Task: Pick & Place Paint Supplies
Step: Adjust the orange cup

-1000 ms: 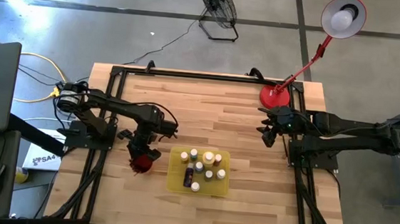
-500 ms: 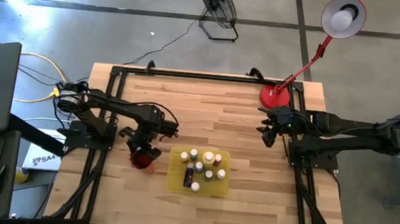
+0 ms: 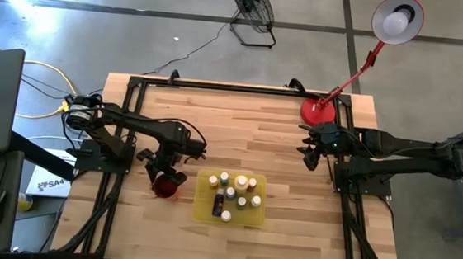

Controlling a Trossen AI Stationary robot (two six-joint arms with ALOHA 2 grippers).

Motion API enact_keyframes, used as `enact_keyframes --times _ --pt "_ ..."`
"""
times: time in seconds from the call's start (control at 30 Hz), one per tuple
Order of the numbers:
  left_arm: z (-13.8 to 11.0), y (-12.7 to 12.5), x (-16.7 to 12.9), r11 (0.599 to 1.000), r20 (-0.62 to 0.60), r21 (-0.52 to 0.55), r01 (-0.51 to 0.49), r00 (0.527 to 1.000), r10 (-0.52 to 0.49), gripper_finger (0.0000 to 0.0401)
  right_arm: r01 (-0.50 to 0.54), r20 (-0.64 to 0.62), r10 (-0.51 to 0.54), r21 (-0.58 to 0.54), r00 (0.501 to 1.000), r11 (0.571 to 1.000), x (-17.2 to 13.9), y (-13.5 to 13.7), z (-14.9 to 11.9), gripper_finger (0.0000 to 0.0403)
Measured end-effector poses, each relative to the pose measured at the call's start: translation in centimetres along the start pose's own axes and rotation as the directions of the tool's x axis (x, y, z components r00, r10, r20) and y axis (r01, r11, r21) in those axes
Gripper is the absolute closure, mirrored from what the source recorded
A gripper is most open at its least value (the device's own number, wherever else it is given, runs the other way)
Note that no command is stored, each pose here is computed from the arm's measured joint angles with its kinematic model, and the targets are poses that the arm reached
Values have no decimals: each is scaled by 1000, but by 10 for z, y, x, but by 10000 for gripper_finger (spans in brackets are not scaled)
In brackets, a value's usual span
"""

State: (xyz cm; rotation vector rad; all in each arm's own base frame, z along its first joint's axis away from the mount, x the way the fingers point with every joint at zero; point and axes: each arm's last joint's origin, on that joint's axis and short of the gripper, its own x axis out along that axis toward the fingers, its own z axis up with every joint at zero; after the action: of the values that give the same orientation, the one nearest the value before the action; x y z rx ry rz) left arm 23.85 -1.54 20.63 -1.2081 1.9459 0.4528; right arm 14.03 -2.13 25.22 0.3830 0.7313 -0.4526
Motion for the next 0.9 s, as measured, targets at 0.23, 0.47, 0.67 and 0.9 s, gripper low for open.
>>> enact_keyframes --times 0.23,0.47,0.67,0.9 --pt "-1 -1 0 1000 -25 0 19 1000 -19 286 1 0 -1 -15 1000 1000 0 0 0 229" --pt "0 -1 0 1000 -20 1 18 1000 -18 285 1 0 -1 -17 1000 1000 0 0 0 229" --pt "0 -1 0 1000 -1 5 9 1000 -9 285 1 0 -1 -17 1000 1000 0 0 0 229" --pt "2 -3 0 1000 12 20 25 1000 -25 285 1 0 -1 -17 1000 1000 0 0 0 229"
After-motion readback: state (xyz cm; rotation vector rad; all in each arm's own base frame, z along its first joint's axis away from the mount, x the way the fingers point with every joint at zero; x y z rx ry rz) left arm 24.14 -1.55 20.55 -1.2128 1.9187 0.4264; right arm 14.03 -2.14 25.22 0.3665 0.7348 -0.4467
